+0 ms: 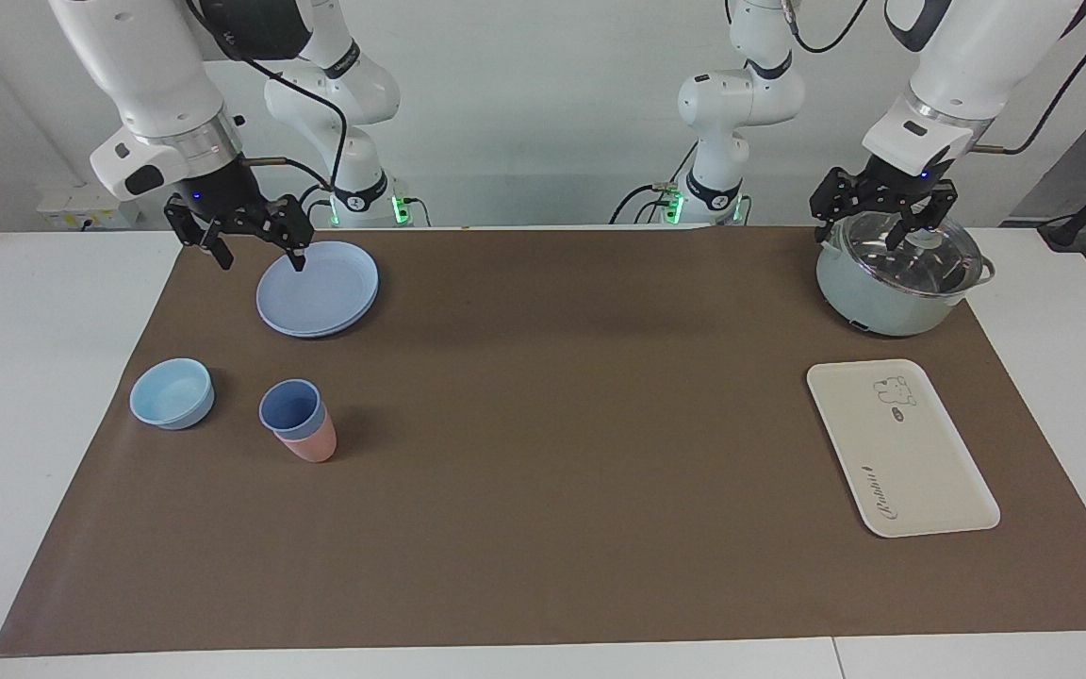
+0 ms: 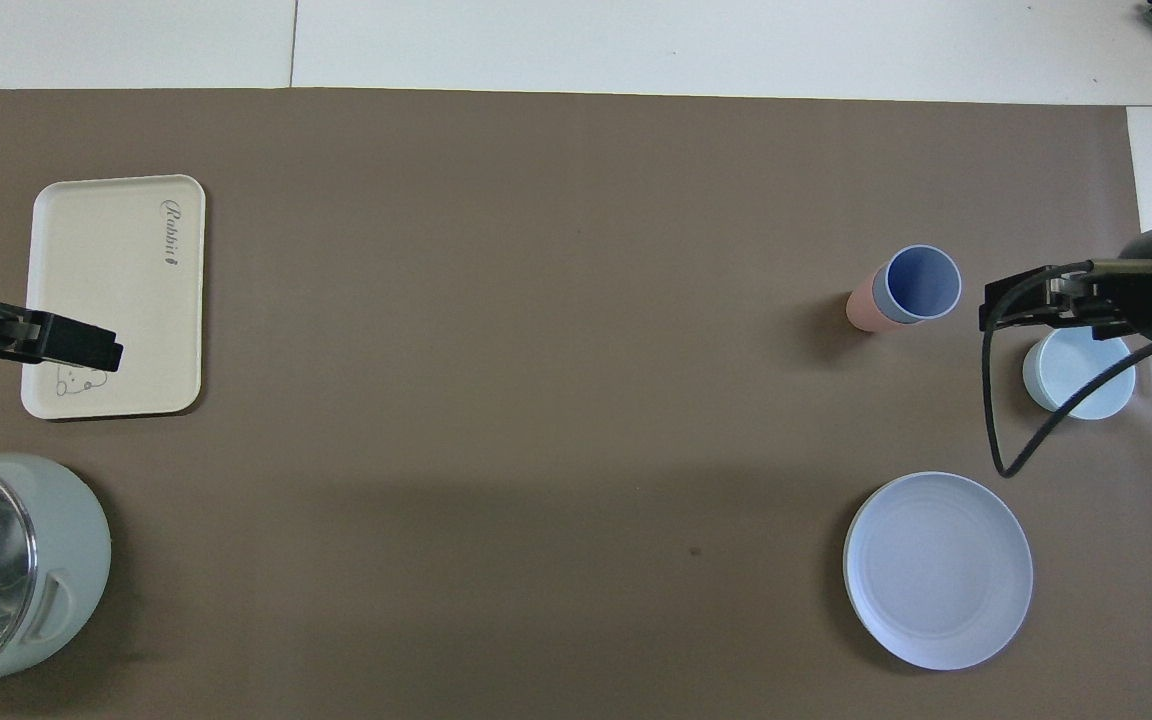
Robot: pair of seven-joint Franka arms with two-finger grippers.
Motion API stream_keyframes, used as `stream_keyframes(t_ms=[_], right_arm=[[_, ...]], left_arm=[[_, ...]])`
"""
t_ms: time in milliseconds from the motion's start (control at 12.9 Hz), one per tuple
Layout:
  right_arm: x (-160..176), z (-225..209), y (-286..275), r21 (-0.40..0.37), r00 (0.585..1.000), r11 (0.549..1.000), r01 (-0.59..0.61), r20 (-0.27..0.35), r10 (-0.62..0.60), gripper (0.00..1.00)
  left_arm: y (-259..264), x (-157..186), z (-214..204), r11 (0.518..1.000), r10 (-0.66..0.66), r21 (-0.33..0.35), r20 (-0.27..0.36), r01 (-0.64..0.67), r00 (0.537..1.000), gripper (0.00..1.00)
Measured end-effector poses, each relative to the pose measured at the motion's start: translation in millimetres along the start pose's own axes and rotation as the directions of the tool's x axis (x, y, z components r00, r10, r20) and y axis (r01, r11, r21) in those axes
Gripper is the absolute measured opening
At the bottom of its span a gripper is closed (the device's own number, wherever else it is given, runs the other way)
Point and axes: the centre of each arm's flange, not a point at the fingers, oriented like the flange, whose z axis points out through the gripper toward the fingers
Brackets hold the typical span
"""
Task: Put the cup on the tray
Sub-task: 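Move the right gripper up and over toward the nested pink cup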
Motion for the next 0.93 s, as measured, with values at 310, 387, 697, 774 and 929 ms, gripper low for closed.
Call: stream_keyframes(t_ms=[310,387,697,774,929], right_arm=[[0,0,0,0.000,1.000,1.000,0.002,0.000,-0.002,1.00],[0,0,0,0.000,1.000,1.000,0.002,0.000,-0.002,1.00],[2,-1,5,0.002,1.000,1.000,-0.012,-0.015,0.012,1.00],[7,-3,11,0.008,0.998,0.999,-0.044,-0.050,0.044,1.00],[16,-1,29,0.020,0.986,0.990,-0.141,-0.089,0.142,0.99]], left_arm=[[0,0,0,1.000,0.000,0.000,0.000,0.000,1.000,1.00],[0,0,0,1.000,0.000,0.000,0.000,0.000,1.000,1.00],[0,0,0,1.000,0.000,0.000,0.000,0.000,1.000,1.00],[0,0,0,1.000,0.000,0.000,0.001,0.000,1.000,1.00],[0,0,1,1.000,0.000,0.000,0.001,0.000,1.000,1.00]])
